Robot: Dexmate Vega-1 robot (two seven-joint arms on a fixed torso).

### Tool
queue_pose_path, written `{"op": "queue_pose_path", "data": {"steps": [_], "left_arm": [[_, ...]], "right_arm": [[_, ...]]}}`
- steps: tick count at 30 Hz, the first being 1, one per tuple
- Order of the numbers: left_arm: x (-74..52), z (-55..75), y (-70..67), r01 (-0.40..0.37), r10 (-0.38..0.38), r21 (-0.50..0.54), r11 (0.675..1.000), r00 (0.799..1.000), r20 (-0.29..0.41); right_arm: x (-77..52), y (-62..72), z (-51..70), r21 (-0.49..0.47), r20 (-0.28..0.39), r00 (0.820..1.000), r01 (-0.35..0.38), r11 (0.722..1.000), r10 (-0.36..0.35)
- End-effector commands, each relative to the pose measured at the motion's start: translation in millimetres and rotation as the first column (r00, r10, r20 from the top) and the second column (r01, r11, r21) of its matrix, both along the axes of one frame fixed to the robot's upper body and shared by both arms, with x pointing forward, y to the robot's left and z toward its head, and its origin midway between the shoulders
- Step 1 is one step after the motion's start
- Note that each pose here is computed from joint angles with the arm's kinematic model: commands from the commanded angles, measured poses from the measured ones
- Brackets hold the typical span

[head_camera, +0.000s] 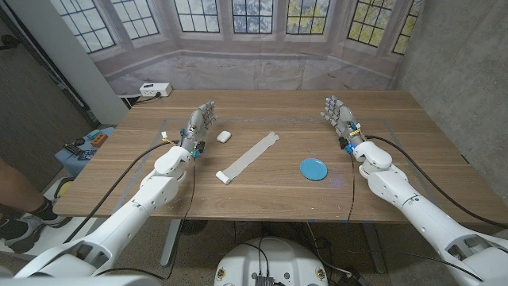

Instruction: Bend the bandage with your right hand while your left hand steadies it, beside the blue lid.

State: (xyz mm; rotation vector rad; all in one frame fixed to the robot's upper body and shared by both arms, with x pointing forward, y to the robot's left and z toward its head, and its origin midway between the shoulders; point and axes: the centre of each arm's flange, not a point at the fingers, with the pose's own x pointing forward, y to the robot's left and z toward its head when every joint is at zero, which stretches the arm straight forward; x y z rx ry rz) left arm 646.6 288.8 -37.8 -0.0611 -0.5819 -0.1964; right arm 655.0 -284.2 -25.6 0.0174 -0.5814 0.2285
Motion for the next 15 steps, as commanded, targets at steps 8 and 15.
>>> {"op": "queue_pose_path", "data": {"steps": [8, 15], "left_arm": [[-7.0, -13.8, -8.1, 0.017, -0.017, 0.005, 1.000, 1.000, -0.023], [-9.9, -12.4, -5.5, 0.015, -0.015, 0.012, 1.000, 1.000, -0.018]], "right_arm": [[-20.4, 7.4, 6.3, -0.110, -0.001, 0.999, 0.045, 0.993, -0.045], [-27.1, 14.8, 17.0, -0.149, 0.023, 0.998, 0.058, 0.987, -0.055]]}}
